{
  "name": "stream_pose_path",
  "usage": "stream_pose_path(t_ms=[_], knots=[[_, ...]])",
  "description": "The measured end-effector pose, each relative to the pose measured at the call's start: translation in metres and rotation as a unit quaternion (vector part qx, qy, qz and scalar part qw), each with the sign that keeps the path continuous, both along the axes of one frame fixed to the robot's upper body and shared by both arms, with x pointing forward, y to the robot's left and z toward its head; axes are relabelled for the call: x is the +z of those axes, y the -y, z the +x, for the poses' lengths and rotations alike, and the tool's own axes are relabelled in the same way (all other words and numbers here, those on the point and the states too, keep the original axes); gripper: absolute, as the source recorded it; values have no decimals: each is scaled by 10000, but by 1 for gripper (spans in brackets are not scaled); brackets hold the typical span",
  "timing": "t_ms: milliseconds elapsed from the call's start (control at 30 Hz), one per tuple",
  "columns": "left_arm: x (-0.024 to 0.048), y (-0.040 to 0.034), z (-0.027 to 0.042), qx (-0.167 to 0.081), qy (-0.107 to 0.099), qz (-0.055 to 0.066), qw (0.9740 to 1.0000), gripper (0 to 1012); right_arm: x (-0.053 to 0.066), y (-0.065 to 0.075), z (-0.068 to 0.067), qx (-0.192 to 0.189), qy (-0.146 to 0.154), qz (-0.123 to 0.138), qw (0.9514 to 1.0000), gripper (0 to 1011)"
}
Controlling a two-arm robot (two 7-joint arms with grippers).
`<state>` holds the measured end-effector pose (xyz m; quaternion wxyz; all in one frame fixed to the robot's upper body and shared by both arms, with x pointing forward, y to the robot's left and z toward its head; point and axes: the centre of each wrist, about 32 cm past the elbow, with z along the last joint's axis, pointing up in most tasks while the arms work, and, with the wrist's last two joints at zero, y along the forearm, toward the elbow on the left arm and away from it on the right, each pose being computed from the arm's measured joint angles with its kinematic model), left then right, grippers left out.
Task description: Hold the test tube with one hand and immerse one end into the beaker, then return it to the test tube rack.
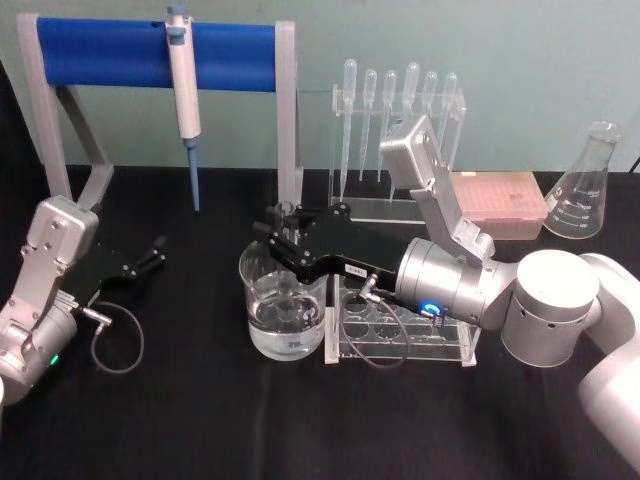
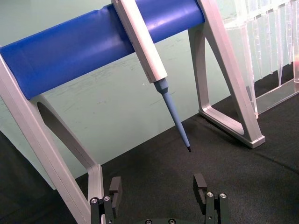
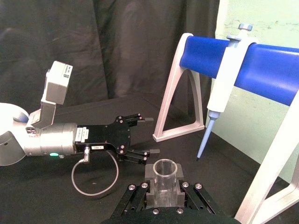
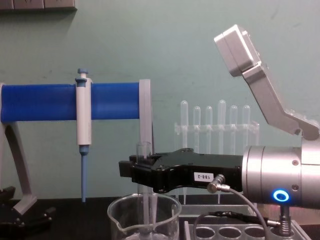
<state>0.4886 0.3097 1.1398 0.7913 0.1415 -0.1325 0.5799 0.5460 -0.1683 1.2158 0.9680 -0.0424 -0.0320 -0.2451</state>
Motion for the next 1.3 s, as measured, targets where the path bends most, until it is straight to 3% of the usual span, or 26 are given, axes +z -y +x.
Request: stream_pose_path(t_ms=[967, 1167, 1300], knots=[[0, 0, 0, 0, 0, 0, 10000, 1000, 6, -1, 0, 0, 5, 2, 10000, 226], [0, 0, 0, 0, 0, 0, 10000, 1000, 170, -27, -45, -3, 162, 79, 9998, 226], [0, 0, 0, 0, 0, 0, 10000, 1000, 387, -24, -102, 9, 386, 151, 9991, 226]])
